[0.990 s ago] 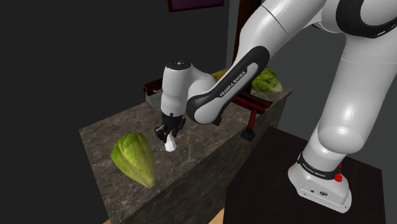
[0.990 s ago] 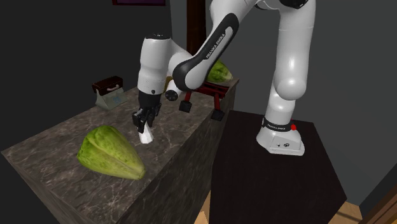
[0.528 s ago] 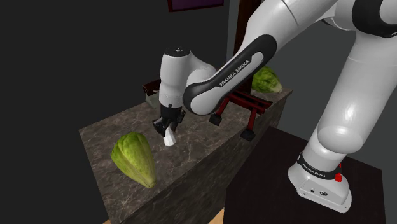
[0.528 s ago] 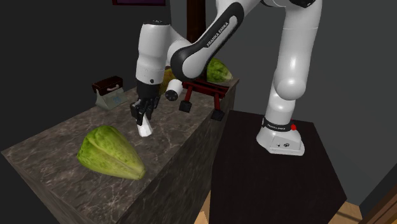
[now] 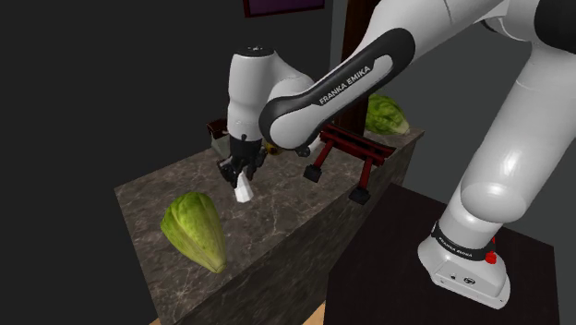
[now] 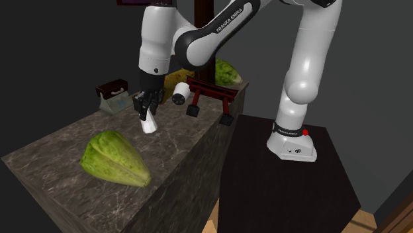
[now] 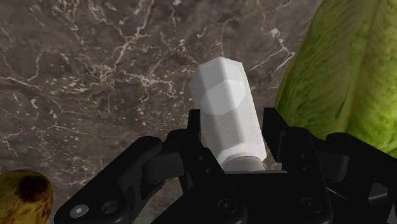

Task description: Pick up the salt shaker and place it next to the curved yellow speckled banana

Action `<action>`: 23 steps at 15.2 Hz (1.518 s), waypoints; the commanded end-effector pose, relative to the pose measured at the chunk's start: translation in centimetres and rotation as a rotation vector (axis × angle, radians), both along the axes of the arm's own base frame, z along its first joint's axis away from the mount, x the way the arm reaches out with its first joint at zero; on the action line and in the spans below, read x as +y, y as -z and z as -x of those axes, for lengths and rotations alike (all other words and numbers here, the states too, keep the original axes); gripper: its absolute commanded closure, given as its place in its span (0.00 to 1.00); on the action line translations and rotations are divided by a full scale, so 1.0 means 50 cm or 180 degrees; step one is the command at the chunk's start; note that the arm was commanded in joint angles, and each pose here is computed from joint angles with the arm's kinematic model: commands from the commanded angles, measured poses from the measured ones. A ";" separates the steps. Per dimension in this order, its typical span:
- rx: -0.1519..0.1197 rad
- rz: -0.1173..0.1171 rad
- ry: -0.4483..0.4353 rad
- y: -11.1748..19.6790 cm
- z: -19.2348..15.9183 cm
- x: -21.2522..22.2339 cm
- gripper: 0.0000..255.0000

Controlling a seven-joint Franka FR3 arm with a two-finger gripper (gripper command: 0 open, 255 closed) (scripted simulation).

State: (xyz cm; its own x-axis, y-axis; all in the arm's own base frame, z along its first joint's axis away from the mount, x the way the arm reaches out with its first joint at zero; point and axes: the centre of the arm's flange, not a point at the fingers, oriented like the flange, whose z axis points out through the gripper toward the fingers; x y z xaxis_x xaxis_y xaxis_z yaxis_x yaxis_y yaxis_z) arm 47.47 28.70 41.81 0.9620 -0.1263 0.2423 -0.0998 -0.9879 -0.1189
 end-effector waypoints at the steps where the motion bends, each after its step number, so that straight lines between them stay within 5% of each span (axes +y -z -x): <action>1: 0.0001 0.0000 -0.0002 -0.022 -0.001 0.001 1.00; 23: 0.0001 0.0000 -0.0002 -0.254 -0.001 0.001 1.00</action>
State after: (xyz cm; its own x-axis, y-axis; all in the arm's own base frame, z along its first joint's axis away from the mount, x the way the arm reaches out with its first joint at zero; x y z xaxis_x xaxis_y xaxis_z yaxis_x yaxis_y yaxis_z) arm 47.48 28.73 53.97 0.9620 -0.1257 0.2422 -0.0991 -0.9879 -0.1191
